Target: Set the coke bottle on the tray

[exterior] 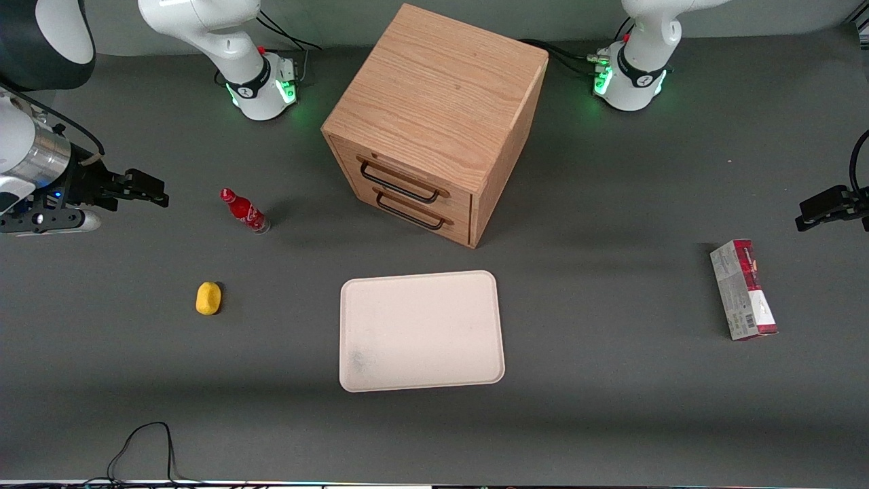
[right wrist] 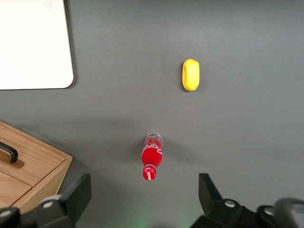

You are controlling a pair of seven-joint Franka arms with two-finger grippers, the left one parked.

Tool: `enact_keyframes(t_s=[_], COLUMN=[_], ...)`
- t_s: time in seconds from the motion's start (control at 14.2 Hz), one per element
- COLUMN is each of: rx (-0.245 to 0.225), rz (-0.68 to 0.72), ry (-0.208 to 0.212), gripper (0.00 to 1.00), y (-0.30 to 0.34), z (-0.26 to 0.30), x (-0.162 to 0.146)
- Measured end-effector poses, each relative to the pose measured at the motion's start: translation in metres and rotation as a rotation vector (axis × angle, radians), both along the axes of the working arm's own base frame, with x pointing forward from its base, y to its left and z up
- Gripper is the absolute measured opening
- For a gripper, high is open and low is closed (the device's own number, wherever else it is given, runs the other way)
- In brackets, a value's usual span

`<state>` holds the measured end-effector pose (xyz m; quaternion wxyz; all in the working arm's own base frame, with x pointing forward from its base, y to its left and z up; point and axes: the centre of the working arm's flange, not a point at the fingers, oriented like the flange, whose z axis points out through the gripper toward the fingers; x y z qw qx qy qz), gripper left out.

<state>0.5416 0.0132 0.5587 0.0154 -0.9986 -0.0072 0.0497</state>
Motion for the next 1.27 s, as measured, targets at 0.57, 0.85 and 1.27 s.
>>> enact_keyframes(t_s=[0.57,0.85,1.27], rx=[0.008,0.008,0.011], rz=[0.006,0.006,0.005], ry=[0.003,0.01,0.055], gripper=[1.0,1.0,1.0], y=[0.003,0.002,-0.001], z=[-0.001,0.0,0.008], x=[0.002,0.001,-0.011])
